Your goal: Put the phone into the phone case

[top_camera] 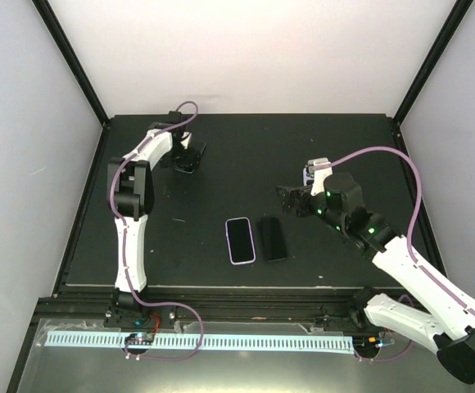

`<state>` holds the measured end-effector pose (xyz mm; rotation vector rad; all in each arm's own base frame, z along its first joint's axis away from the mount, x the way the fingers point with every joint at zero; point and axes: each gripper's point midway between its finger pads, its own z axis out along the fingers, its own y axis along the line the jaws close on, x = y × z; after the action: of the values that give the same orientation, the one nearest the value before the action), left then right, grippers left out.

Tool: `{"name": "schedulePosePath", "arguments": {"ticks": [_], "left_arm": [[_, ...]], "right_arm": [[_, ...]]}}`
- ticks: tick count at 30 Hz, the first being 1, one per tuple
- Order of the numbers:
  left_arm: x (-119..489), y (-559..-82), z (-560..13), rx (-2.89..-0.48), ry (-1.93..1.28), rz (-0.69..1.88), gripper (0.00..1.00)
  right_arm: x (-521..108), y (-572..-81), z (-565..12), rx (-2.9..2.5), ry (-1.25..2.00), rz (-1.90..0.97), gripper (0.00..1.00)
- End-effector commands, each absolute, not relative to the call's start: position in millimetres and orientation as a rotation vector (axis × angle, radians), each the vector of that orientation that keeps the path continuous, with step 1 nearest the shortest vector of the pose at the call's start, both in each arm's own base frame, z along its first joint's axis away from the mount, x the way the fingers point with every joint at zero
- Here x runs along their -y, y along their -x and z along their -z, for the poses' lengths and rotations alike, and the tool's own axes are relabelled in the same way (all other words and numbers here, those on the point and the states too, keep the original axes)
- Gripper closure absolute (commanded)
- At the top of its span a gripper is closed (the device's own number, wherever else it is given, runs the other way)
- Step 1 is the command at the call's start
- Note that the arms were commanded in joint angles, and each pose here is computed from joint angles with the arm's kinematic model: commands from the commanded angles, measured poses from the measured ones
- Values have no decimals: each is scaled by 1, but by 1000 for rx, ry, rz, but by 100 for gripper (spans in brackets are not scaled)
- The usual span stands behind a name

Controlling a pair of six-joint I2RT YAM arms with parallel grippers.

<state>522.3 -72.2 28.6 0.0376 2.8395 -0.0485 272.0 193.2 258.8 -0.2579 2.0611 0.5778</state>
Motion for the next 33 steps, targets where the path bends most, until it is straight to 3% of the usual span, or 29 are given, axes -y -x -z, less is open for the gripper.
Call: {"name": "schedulePosePath", "arguments": {"ticks": [1,13,33], "left_arm": [[70,-521,-30,-2859,-102,35,5],[78,-517,-22,-2907,-188,25,10],[79,-498,-23,-2964,-144,-13,28]], "right_arm": [[-185,-273,-281,-1999,239,-554,0],[-180,-266,-292,-1970,225,-573,0],[-175,-259,-304,-1934,219,-587,0]]}}
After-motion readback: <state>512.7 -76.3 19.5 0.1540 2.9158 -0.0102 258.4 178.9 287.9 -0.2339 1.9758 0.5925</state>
